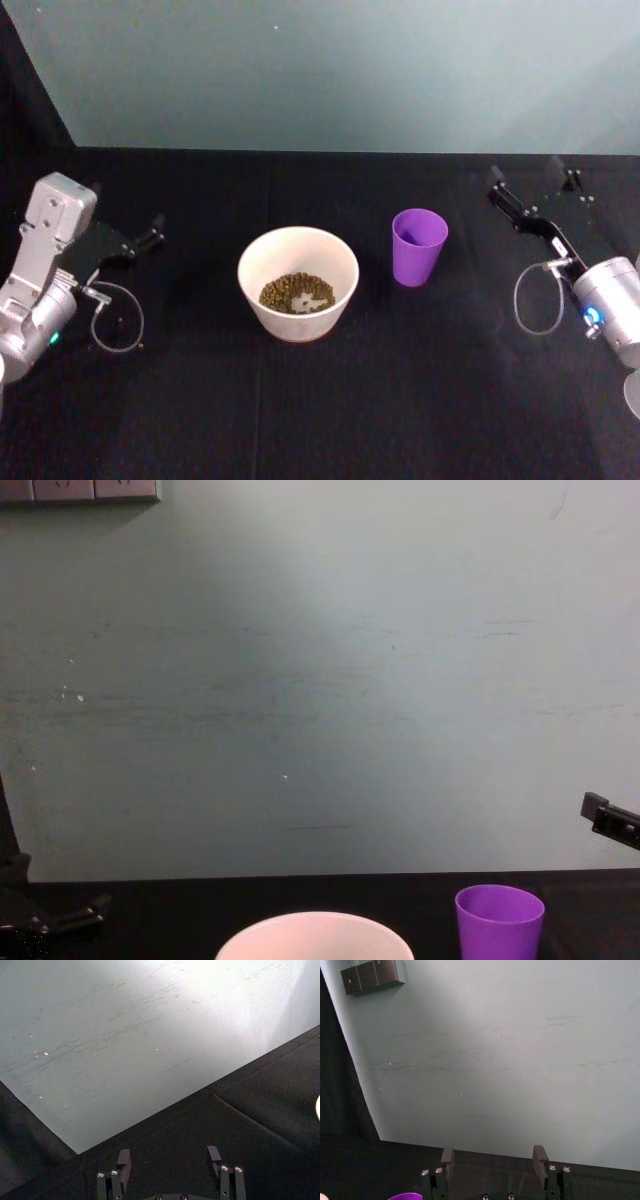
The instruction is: Pick up the cup and pour the mung beans from the cup into the bowl.
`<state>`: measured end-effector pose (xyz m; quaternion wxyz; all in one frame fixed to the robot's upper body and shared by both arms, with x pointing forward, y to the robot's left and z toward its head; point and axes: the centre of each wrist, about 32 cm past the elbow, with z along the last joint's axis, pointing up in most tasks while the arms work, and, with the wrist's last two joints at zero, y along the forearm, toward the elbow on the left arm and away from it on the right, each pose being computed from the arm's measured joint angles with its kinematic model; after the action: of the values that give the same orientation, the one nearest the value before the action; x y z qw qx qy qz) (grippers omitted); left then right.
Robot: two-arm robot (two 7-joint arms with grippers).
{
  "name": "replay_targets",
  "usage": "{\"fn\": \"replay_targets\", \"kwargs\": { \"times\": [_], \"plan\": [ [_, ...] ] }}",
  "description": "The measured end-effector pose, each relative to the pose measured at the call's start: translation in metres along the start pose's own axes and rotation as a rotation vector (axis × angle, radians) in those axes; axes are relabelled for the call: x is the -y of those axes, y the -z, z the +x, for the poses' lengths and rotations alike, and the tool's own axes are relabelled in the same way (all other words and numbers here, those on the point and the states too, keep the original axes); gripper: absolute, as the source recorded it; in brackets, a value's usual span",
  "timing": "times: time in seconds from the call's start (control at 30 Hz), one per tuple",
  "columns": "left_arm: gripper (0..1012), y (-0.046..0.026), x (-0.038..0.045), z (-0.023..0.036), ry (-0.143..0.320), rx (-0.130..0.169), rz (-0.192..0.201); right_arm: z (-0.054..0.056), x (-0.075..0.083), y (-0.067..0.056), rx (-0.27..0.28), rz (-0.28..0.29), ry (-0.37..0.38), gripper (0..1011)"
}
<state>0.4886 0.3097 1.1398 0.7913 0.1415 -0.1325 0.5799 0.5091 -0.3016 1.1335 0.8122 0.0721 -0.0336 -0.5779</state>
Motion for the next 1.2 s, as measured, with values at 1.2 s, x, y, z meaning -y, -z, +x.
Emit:
{"fn": "replay_targets", "kwargs": {
  "times": [1.2],
  "plan": [
    [1000, 0.0000, 0.0000, 0.0000, 0.000, 0.000, 0.000, -0.0002, 0.0000, -0.0003, 0.001, 0.000, 0.002, 1003]
  ]
}}
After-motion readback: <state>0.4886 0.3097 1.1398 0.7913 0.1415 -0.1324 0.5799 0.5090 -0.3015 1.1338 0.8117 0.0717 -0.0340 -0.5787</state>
